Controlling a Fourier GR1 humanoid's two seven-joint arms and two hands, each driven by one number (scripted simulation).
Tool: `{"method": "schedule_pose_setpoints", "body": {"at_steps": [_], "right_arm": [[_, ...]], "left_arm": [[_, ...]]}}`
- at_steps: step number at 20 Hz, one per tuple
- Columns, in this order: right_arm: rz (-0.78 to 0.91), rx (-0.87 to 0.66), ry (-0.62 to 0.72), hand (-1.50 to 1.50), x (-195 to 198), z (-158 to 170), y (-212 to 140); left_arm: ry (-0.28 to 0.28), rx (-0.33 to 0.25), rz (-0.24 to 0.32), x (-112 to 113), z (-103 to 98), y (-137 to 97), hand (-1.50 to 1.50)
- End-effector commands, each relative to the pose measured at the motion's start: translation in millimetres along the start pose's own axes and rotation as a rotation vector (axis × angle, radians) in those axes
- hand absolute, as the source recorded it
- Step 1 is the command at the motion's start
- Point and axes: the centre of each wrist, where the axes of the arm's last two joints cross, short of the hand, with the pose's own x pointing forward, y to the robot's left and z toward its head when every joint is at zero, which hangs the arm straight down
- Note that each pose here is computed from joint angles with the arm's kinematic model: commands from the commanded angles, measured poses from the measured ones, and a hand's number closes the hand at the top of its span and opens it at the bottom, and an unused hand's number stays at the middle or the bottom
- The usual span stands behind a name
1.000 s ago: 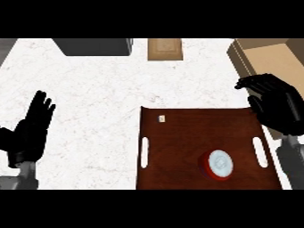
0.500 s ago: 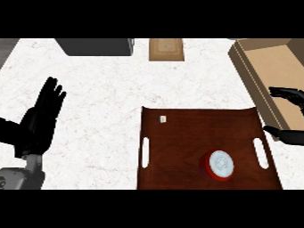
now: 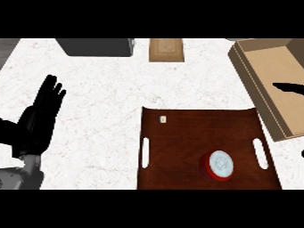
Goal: Pick the can from the tray and place it in the cardboard box
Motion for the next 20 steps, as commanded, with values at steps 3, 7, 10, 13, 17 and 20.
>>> {"method": "schedule_pose_setpoints", "body": {"at_steps": [3,7,10,13,17,20], "right_arm": [[0.046,0.197,0.062,-1.5,54.3,-22.8,-13.9],[-0.028,0.233,0.018,-1.5,80.0,-24.0,7.4],[-0.046,0.238,0.007,-1.5,74.1,-36.9,21.7],[-0.035,0.237,0.026,-1.5,88.4,-19.7,37.7],[0.015,0.224,0.078,-1.5,91.7,-17.9,54.3],[-0.019,0.218,0.111,-1.5,96.6,-37.1,51.8]], "left_arm": [[0.005,0.009,0.003,-0.3,11.4,-6.0,0.0],[0.015,0.022,0.007,14.9,-4.5,5.6,0.0],[0.013,0.009,0.002,-6.3,-4.9,4.4,0.0],[0.0,0.01,0.013,3.5,5.9,-12.0,0.0],[0.0,0.015,-0.006,3.1,-7.6,24.0,0.0],[0.0,0.017,0.012,6.8,14.6,-18.5,0.0]]}}
